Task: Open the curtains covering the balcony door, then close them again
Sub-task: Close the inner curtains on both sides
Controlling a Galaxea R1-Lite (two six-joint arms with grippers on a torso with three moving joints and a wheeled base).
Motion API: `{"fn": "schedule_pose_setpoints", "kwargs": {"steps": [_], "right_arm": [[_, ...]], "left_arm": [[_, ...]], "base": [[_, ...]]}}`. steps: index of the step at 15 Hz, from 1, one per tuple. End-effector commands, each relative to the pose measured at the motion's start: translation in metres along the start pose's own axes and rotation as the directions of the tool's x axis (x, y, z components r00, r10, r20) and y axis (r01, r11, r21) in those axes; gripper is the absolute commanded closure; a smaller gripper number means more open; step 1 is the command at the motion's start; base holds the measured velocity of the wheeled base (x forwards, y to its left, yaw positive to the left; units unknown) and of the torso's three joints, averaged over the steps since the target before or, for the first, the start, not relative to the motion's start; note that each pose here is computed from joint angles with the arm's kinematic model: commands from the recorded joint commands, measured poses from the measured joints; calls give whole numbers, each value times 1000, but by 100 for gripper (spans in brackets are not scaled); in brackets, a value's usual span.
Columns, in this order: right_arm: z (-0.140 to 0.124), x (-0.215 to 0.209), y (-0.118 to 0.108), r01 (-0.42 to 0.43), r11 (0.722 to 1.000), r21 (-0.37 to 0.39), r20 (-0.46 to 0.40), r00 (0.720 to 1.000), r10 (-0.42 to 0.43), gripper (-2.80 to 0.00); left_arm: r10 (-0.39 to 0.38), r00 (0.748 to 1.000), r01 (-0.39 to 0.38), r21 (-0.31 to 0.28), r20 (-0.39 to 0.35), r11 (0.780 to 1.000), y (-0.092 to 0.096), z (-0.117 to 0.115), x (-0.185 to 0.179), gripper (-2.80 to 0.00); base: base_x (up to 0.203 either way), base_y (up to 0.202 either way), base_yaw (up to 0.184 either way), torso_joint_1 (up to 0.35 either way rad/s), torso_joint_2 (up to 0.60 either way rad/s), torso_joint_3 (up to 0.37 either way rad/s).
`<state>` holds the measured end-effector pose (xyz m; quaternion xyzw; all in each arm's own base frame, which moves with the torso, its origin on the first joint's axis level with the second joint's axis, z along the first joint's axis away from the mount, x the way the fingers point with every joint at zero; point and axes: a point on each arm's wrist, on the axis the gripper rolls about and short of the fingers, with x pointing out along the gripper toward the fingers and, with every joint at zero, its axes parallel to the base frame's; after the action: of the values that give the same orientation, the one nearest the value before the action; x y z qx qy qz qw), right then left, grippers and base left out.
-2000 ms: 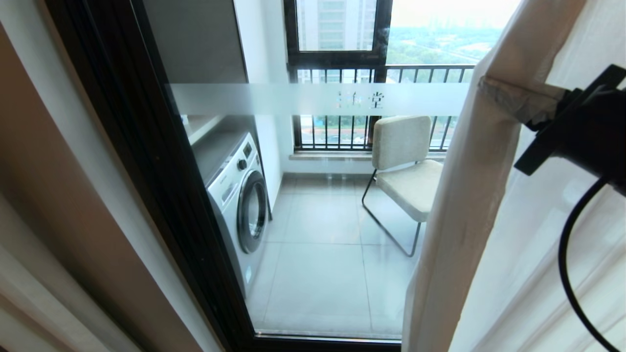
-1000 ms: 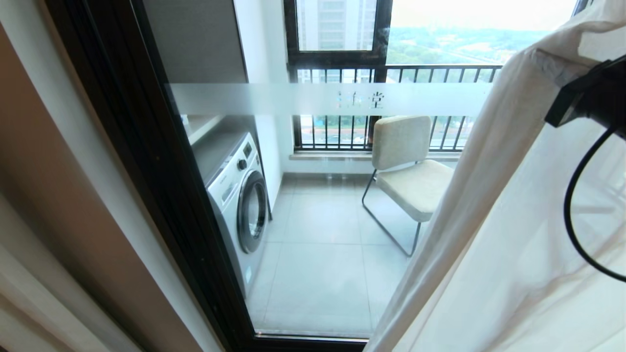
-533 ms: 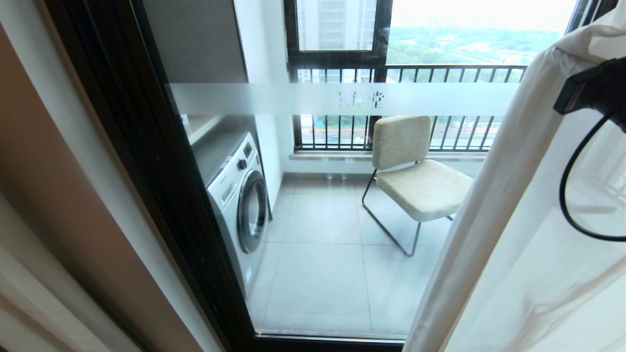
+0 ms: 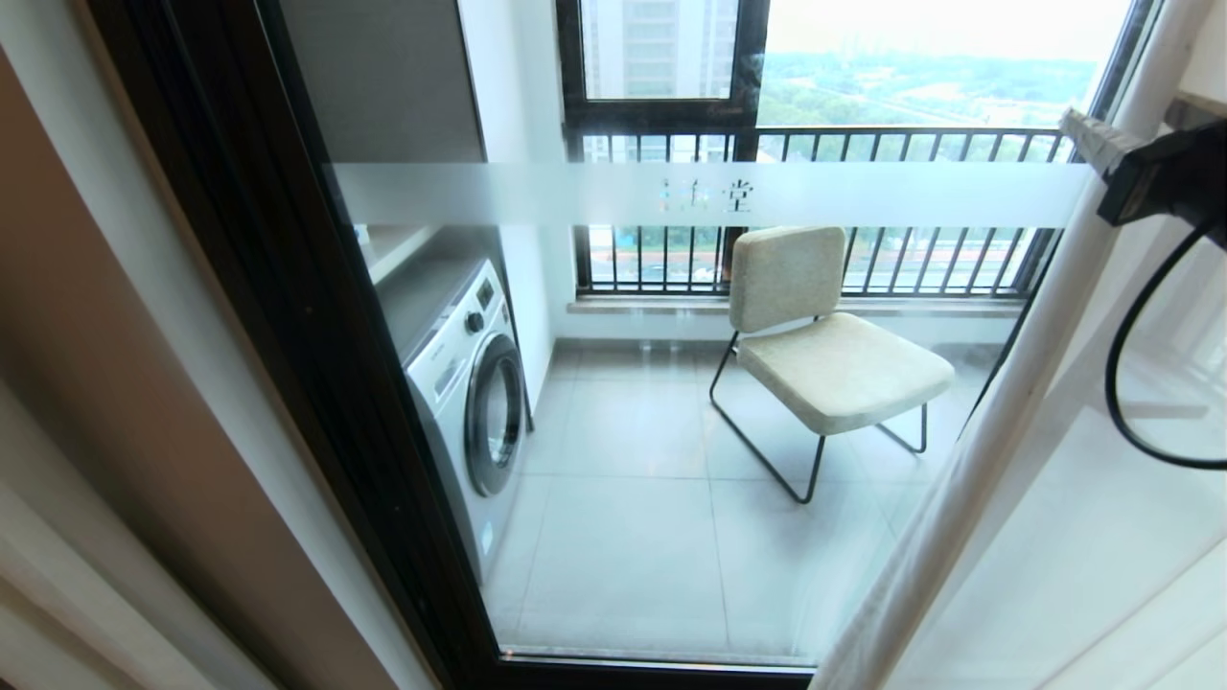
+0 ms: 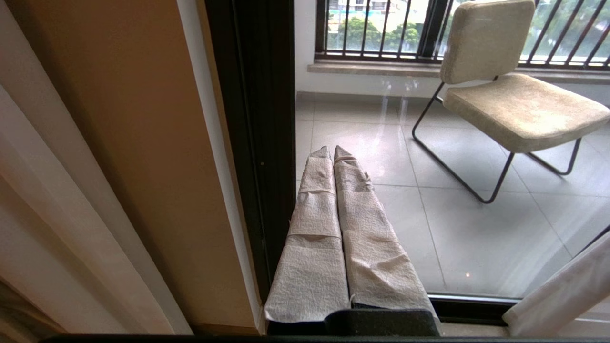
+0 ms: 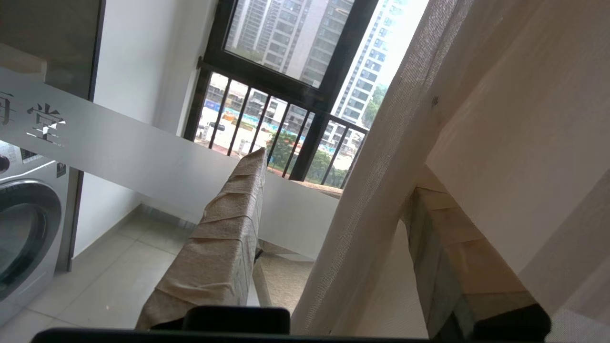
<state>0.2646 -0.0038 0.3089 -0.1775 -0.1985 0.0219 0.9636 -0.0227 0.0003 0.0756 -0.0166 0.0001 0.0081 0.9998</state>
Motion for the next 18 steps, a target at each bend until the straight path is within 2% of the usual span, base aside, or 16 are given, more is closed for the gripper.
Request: {"fn": "schedule_pose_setpoints", "kwargs": {"steps": [1, 5, 10, 14, 18], "right_arm": [[14, -16, -4, 15, 1000, -9, 34, 999, -14, -280], [38, -63, -5, 30, 999, -14, 74, 997, -29, -280], [63, -153, 0, 50, 999, -17, 143, 989, -47, -280], [60, -209, 10, 56, 998, -20, 156, 986, -52, -280], [56, -218, 13, 53, 998, -22, 150, 987, -49, -280]], "left_arm": [[1, 1000, -1, -1, 0, 1000, 0, 0, 0, 0], [1, 1000, -1, -1, 0, 1000, 0, 0, 0, 0], [1, 1000, -1, -1, 0, 1000, 0, 0, 0, 0], [1, 1000, -1, -1, 0, 1000, 0, 0, 0, 0], [1, 1000, -1, -1, 0, 1000, 0, 0, 0, 0]], "base": [[0, 0, 0, 0, 0, 0], [0, 0, 0, 0, 0, 0], [0, 0, 0, 0, 0, 0], [0, 0, 0, 0, 0, 0], [0, 0, 0, 0, 0, 0]]}}
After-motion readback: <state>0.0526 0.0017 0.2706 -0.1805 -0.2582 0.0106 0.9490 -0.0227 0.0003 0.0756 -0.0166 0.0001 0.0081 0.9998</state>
